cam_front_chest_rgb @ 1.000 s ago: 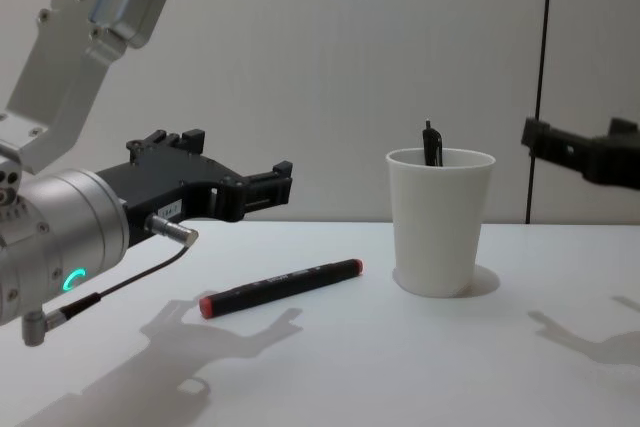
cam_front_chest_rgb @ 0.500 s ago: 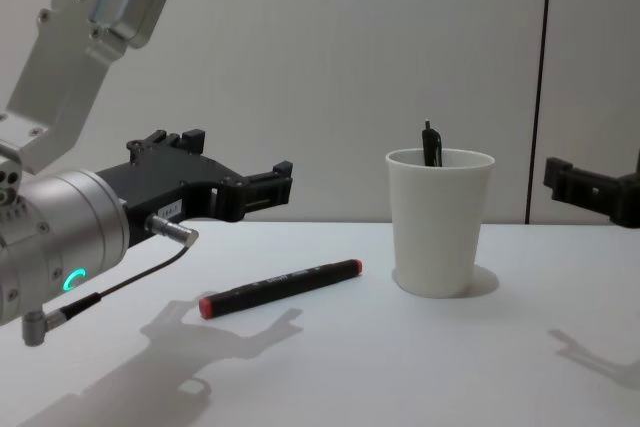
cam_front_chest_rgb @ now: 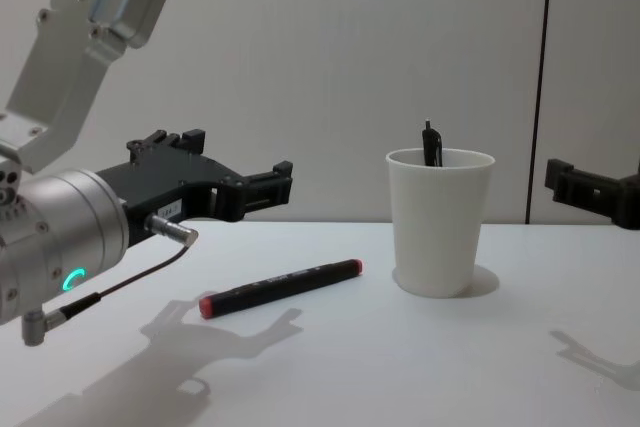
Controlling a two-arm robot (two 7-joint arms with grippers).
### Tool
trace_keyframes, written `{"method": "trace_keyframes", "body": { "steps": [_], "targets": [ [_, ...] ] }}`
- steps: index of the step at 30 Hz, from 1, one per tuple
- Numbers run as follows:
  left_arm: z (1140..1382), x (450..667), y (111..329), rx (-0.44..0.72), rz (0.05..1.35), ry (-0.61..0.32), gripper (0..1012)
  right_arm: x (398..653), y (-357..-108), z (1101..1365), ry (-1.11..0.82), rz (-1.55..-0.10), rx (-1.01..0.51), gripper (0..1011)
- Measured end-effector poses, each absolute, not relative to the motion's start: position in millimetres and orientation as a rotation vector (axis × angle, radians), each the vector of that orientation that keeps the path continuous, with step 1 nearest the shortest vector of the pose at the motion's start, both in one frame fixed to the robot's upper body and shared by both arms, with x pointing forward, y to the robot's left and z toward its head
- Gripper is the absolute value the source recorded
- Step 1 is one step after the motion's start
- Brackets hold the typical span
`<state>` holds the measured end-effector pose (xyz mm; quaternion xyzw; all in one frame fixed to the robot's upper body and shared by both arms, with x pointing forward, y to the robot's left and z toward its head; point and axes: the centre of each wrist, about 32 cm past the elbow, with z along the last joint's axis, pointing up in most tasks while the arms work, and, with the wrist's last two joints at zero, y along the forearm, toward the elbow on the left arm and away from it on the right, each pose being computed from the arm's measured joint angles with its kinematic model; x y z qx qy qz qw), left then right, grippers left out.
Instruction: Place the pen into the pen holder.
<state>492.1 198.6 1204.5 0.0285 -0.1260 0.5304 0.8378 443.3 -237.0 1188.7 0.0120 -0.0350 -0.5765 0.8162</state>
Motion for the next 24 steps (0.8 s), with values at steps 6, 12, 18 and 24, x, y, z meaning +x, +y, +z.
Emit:
{"method": "trace_keyframes", "body": {
  "steps": [6,12,18,24],
  "targets": [
    [1205,492,202,0.058,1.107,-0.258,1003,443,-237,1189,-0.075,-1.230,0.026,1001],
    [1206,492,210,0.058,1.077,-0.244,1003,443,-237,1189,-0.075,-1.230,0.026,1001],
    [1208,489,222,0.063,1.042,-0.226,1004,443,-237,1189,-0.075,-1.229,0.026,1001],
    [1210,488,233,0.076,1.010,-0.211,1003,443,-237,1189,-0.075,-1.229,0.026,1001]
  ]
}}
